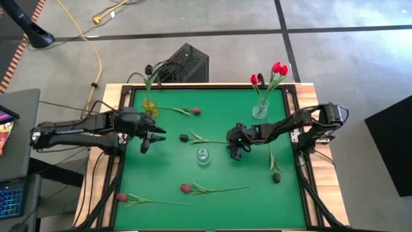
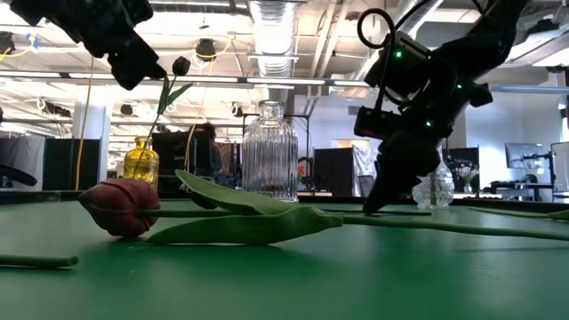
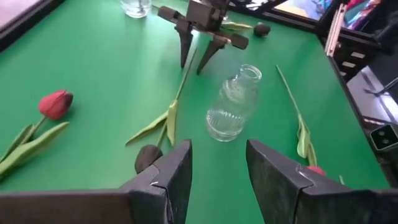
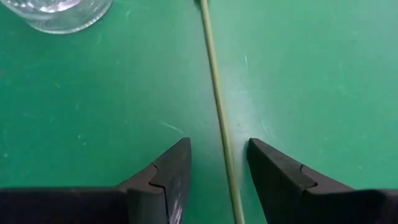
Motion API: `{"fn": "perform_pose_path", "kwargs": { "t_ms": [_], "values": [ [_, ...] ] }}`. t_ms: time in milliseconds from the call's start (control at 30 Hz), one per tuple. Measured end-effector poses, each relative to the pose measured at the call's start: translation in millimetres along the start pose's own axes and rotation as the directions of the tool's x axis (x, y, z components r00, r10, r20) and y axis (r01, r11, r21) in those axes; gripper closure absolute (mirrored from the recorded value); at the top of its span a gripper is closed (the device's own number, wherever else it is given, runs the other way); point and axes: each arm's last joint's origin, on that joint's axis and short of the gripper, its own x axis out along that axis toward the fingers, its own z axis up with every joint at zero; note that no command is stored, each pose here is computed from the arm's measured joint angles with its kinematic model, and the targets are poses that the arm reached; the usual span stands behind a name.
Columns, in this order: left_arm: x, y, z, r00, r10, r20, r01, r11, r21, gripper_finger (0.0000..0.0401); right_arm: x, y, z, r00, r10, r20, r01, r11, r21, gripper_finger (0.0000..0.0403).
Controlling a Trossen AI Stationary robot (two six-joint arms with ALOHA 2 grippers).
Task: Sort flowers into vase by color
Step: Put the left black tulip into the yellow vase
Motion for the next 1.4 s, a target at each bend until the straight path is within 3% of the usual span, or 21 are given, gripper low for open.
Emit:
{"fn": "perform_pose_path", "kwargs": {
  "t_ms": [233,500,733,867,1000,1400],
  "values": [
    [0.4,-2.1,0.4,1.0,0.001,0.007,-0.002,1.0,0.004,0.0262,3.3,-6.2,-0.5,1.0,-0.019,-0.012,0.02,0.999,0.037,0.0232],
    [0.7,-4.5,-0.1,1.0,0.006,0.007,-0.007,0.999,0.035,0.0262,2.9,-4.9,-6.0,0.996,-0.075,-0.057,0.075,0.997,-0.009,0.0378],
    [0.8,-4.1,0.0,1.0,0.017,0.008,-0.018,0.999,0.035,0.0262,-13.1,0.9,-1.4,0.995,-0.098,-0.002,0.098,0.993,-0.065,0.0384],
    [0.8,-4.1,0.0,1.0,0.018,0.008,-0.018,0.999,0.032,0.0262,-38.1,0.6,19.1,0.982,-0.085,0.168,0.094,0.995,-0.043,0.0386],
    [0.8,-4.2,0.7,1.0,0.016,0.015,-0.016,1.0,0.023,0.0262,-61.4,-0.2,32.2,0.952,-0.072,0.299,0.103,0.991,-0.091,0.0386],
    [0.3,-7.1,10.0,0.993,0.007,0.115,-0.011,0.999,0.034,0.0262,-117.7,-3.8,63.7,0.759,-0.034,0.651,0.128,0.987,-0.098,0.0385]
  ]
}}
